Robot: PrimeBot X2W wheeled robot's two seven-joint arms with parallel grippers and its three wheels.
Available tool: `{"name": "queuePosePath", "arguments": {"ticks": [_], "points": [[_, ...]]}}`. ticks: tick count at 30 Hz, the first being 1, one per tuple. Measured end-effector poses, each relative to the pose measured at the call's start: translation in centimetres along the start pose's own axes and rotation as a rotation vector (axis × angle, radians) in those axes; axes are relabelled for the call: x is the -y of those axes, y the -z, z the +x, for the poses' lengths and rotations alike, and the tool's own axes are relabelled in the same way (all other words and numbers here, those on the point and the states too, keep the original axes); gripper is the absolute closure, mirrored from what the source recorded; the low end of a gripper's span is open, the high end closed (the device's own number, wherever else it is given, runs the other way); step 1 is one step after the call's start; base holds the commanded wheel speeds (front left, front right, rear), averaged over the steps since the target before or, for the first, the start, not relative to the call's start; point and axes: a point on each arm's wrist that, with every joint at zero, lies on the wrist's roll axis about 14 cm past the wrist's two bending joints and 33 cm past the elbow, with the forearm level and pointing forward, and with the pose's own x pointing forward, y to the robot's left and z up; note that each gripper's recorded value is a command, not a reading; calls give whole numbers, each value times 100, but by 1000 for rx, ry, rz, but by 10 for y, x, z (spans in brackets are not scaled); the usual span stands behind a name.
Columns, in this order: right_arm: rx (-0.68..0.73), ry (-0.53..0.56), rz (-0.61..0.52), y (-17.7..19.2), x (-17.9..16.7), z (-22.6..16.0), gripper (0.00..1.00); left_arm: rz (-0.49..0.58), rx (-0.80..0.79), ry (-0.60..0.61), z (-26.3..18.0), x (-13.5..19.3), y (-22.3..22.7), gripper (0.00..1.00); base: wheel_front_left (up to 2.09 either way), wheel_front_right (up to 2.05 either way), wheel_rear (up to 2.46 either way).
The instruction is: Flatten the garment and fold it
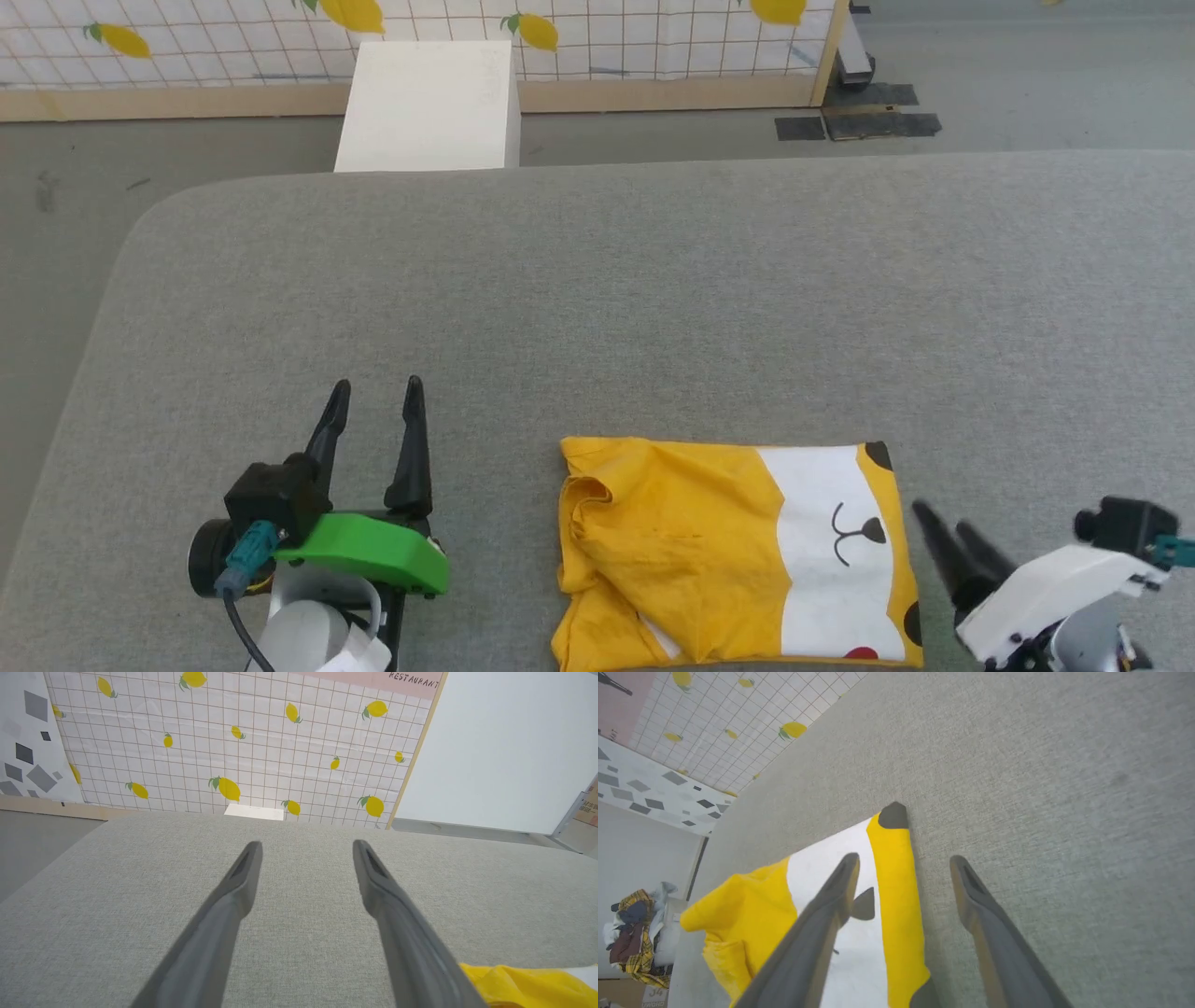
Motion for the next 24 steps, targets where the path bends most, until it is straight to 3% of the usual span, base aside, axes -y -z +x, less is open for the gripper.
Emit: {"name": "queuePosePath", "arguments": {"ticks": [6, 11, 12, 13, 14, 19, 24], "points": [[-218, 1, 31, 48, 0, 7, 0, 1, -10, -13, -2, -5, 3, 0, 0, 0, 0], [-322, -33, -14, 60, -14, 16, 3, 1, -18, -21, -2, -8, 6, 0, 0, 0, 0], [-335, -37, -36, 61, -17, 17, 55, 1, -20, -24, -3, -8, 7, 0, 0, 0, 0], [-343, -40, -52, 61, -19, 19, 73, 1, -21, -25, -3, -9, 7, 0, 0, 0, 0], [-352, -43, -72, 62, -21, 20, 99, 1, -22, -26, -3, -9, 8, 0, 0, 0, 0], [-371, -41, -231, 60, -30, 21, 100, 0, -23, -29, 0, -9, 9, 0, 0, 0, 0], [-286, -14, -505, 23, -36, 27, 100, -3, -18, 2, 9, 1, 10, 0, 0, 0, 0]]}}
